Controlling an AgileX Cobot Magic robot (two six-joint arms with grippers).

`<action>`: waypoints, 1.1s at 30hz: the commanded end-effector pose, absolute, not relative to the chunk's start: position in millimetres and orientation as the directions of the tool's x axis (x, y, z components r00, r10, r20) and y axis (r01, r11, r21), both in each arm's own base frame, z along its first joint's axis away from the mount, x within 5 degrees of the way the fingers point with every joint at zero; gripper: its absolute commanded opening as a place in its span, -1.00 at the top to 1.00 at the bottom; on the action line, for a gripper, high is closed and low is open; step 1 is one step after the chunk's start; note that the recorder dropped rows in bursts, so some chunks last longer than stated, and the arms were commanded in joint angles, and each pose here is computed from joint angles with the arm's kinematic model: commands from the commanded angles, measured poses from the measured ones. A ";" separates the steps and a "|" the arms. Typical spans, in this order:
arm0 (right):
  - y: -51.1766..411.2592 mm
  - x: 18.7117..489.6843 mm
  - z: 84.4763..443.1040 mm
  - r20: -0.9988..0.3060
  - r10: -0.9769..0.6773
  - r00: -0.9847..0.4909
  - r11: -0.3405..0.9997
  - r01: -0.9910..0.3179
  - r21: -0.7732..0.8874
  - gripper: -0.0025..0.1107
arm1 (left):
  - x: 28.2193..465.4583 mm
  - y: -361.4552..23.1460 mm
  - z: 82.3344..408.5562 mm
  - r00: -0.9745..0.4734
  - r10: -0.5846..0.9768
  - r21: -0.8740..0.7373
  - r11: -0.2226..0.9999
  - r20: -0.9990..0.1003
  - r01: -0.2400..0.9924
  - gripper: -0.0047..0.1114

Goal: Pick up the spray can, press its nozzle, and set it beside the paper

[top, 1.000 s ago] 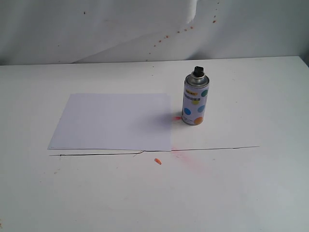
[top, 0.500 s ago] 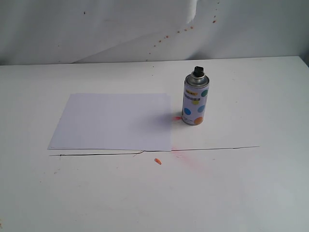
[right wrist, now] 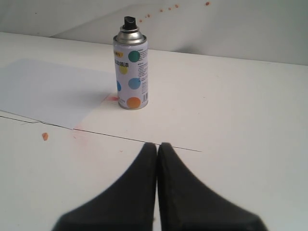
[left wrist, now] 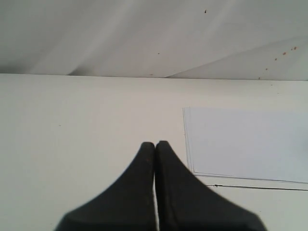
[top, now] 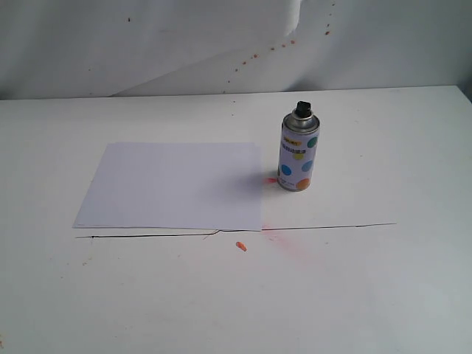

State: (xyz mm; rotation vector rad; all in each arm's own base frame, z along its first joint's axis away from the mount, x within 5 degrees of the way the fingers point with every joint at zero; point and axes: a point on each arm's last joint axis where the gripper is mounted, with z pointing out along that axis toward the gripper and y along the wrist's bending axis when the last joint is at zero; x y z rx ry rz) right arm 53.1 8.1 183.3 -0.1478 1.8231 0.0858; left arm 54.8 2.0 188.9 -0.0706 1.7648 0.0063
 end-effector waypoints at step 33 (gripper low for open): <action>7.8 53.0 182.4 -0.967 -0.065 -0.245 0.989 -0.146 -0.030 0.96 | 55.0 2.3 189.1 -0.176 -0.040 -0.031 0.998 -0.984 -0.054 0.92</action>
